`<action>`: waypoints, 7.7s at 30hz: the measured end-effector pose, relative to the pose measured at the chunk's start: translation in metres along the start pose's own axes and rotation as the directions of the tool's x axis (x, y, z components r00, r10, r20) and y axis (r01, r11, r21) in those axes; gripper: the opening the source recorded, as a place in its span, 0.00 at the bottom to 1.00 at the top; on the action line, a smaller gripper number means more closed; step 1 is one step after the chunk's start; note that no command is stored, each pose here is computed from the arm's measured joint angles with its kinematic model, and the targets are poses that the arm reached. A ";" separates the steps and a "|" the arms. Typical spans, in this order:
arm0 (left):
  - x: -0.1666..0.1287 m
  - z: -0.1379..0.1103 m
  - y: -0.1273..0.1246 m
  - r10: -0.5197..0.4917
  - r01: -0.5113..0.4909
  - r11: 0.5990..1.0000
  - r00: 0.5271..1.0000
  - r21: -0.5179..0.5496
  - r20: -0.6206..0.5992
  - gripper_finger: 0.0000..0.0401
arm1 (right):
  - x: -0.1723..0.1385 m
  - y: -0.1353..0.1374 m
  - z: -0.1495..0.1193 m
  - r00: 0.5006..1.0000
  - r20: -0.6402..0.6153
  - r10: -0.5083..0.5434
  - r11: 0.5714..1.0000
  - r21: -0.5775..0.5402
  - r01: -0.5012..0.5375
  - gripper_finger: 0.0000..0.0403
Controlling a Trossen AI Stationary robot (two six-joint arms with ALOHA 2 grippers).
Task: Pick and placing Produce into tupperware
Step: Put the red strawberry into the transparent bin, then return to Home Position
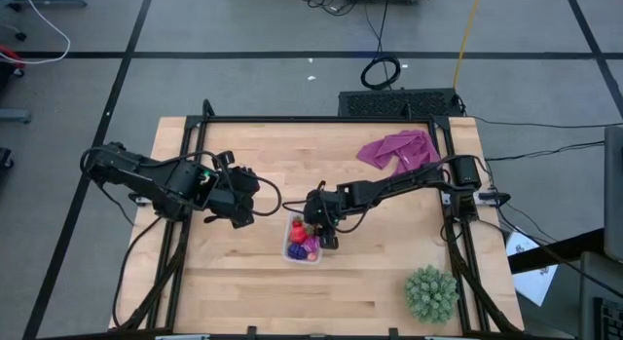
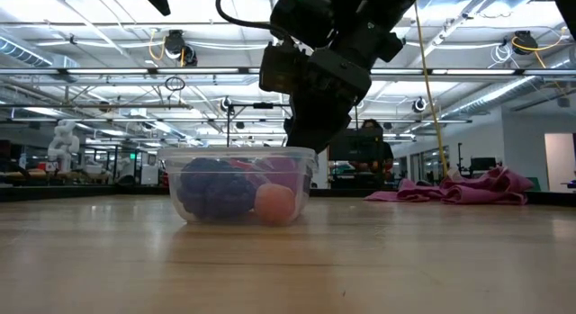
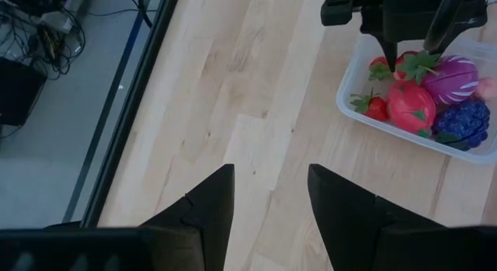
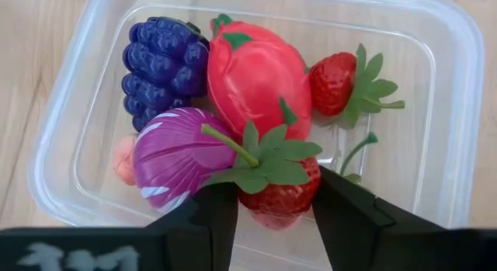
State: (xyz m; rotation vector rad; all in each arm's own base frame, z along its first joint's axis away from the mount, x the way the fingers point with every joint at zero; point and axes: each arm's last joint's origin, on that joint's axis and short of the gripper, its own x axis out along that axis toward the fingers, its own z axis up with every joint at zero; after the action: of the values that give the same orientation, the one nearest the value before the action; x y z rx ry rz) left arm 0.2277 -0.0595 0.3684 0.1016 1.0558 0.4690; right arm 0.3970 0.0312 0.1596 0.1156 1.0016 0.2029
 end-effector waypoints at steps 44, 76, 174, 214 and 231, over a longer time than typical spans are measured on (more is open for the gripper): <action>-0.013 -0.012 -0.002 0.045 -0.044 0.998 0.999 -0.035 0.027 0.42 | -0.231 0.059 -0.020 0.998 0.063 -0.012 0.973 0.229 -0.002 0.50; 0.027 -0.152 -0.057 0.045 0.120 0.949 0.863 -0.291 0.504 0.42 | -0.167 0.078 -0.174 0.759 0.611 0.224 0.954 0.021 -0.298 0.50; 0.102 -0.216 0.037 0.050 0.309 0.897 0.639 -0.315 0.768 0.42 | -0.203 -0.007 -0.244 0.359 0.911 0.204 0.979 -0.182 -0.095 0.50; 0.115 -0.219 0.025 0.079 0.305 0.895 0.609 -0.325 0.789 0.42 | -0.177 -0.002 -0.244 0.441 0.877 -0.189 0.974 0.112 0.196 0.50; 0.115 -0.219 0.023 0.031 0.355 0.885 0.603 -0.302 0.797 0.42 | -0.177 -0.002 -0.244 0.442 0.877 -0.186 0.976 0.113 0.187 0.50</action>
State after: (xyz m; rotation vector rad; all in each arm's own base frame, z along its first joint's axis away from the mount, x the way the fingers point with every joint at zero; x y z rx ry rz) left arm 0.0795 -0.0211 0.1732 -0.1885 0.0482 0.4105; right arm 0.0991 -0.0095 0.1745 0.0878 -0.0737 -0.0833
